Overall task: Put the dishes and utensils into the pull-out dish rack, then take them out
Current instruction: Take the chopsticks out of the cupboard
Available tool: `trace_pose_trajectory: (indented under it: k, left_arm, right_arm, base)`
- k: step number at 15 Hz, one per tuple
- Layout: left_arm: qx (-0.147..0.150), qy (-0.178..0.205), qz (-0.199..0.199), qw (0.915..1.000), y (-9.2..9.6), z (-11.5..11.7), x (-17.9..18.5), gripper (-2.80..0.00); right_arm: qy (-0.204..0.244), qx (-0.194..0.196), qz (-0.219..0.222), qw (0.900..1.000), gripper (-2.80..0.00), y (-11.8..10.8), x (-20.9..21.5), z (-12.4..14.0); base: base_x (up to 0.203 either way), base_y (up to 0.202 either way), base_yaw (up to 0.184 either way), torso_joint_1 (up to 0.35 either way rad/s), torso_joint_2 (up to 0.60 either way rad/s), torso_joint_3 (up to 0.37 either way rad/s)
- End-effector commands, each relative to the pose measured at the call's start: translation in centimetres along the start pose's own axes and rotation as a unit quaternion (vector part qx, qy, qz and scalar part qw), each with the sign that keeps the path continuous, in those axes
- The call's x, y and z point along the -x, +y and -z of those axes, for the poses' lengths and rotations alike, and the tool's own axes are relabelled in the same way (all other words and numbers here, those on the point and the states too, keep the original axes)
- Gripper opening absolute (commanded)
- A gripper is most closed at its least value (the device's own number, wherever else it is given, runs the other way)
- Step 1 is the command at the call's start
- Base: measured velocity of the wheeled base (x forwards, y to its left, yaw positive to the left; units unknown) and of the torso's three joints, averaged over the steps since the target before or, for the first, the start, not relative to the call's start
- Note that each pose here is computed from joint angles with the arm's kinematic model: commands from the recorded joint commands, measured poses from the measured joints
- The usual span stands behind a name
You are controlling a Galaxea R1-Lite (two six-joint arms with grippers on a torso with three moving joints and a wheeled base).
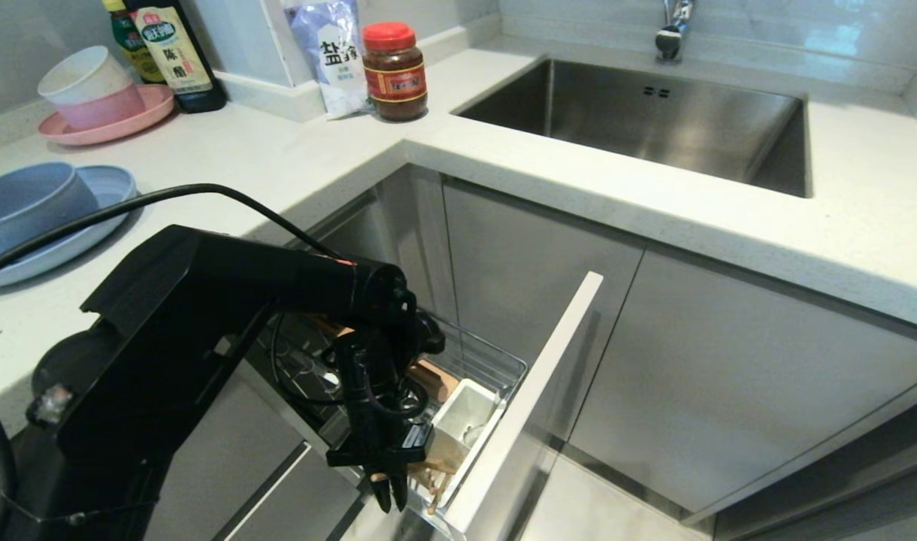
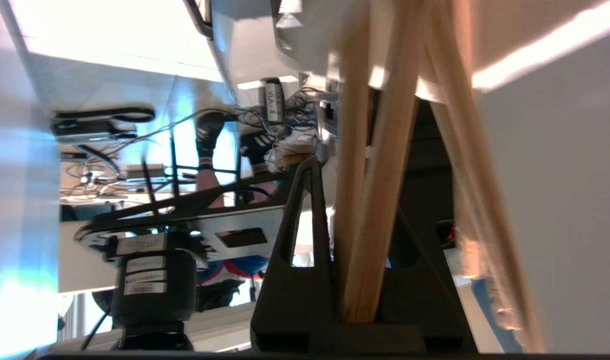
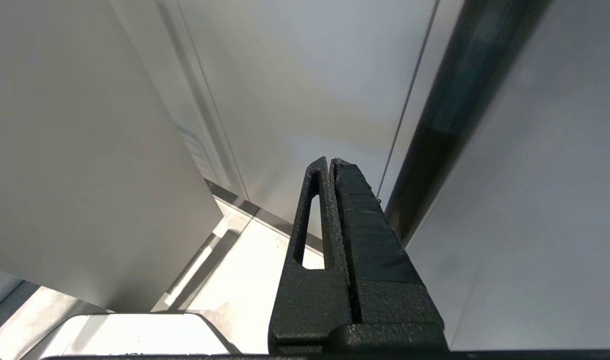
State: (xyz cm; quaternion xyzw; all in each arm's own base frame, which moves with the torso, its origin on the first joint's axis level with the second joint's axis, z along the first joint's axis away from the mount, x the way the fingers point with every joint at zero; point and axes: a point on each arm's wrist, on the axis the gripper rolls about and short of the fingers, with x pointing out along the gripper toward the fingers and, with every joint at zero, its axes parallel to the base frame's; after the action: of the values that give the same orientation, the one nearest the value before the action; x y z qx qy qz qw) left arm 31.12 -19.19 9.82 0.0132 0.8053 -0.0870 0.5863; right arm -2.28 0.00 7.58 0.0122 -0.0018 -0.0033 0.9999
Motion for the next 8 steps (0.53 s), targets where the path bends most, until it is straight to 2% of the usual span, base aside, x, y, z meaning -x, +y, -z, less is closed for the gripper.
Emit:
trace_pose_trajectory:
  k: [1, 8]
  left_arm:
    - [-0.005, 0.003, 0.002, 1.0000, -0.5, 0.5, 0.2, -2.80]
    - [-0.019, -0.011, 0.005, 0.9997, -0.8, 3.3, 2.8, -2.80]
  right_arm:
    - [-0.001, 0.000, 0.000, 1.000, -2.80, 0.0, 0.0, 0.1]
    - [-0.001, 0.000, 0.000, 1.000, -2.80, 0.0, 0.0, 0.1]
  base:
    - [0.000, 0.000, 0.000, 0.000, 0.00, 0.000]
    - [0.000, 0.000, 0.000, 0.000, 0.00, 0.000]
